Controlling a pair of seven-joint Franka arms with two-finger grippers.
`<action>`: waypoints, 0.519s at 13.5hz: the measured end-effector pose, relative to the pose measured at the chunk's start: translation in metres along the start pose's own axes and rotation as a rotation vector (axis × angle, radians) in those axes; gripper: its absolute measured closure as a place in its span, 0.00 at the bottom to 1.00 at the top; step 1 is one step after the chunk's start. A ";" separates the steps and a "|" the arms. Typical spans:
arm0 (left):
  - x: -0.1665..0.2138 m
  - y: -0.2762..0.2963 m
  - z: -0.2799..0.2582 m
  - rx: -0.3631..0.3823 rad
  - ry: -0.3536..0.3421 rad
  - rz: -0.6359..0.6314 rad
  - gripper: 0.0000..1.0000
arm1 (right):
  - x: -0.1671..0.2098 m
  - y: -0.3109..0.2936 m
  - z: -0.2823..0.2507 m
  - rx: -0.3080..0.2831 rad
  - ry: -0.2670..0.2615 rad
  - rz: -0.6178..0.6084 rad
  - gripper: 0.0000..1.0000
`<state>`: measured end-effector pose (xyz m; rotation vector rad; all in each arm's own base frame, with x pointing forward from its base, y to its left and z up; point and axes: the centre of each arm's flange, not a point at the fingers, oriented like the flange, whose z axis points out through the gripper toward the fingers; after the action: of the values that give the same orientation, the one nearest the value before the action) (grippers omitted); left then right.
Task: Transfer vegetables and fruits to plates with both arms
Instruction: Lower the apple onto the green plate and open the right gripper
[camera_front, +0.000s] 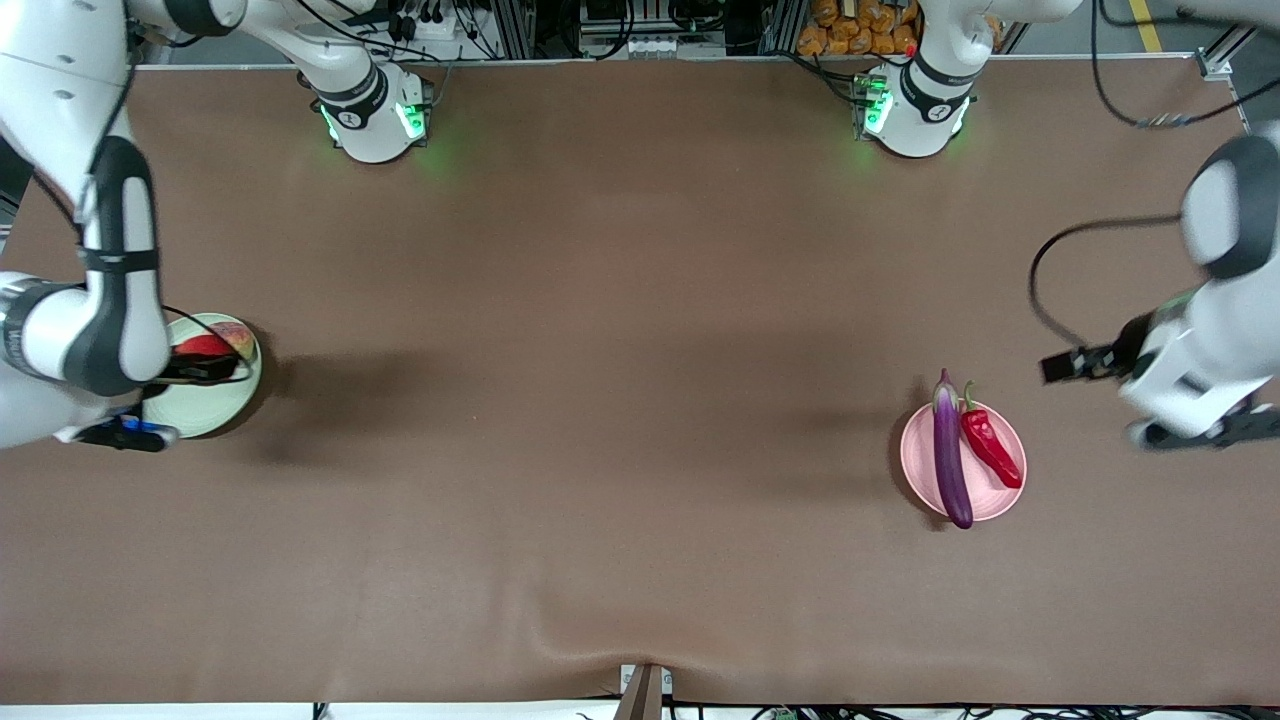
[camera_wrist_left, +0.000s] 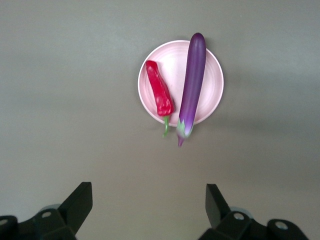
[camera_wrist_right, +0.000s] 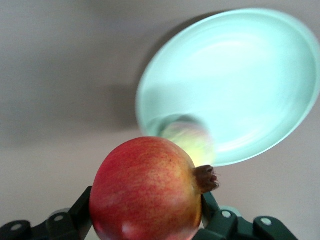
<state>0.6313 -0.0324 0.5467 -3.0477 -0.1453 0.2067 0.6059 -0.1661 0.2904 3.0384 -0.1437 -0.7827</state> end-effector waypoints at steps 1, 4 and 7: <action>-0.013 -0.005 -0.016 -0.009 0.000 0.006 0.00 | 0.004 0.015 0.008 -0.006 0.015 -0.035 0.14; -0.036 -0.018 -0.041 -0.030 0.007 0.037 0.00 | 0.018 0.043 0.036 -0.013 0.020 -0.088 0.14; -0.050 -0.020 -0.055 -0.056 0.027 0.067 0.00 | 0.029 0.058 0.052 -0.032 0.047 -0.108 0.14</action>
<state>0.5878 -0.0219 0.6096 -3.1128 -0.0485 0.1682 0.6012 -0.2252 0.2324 3.0524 0.0327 -0.7109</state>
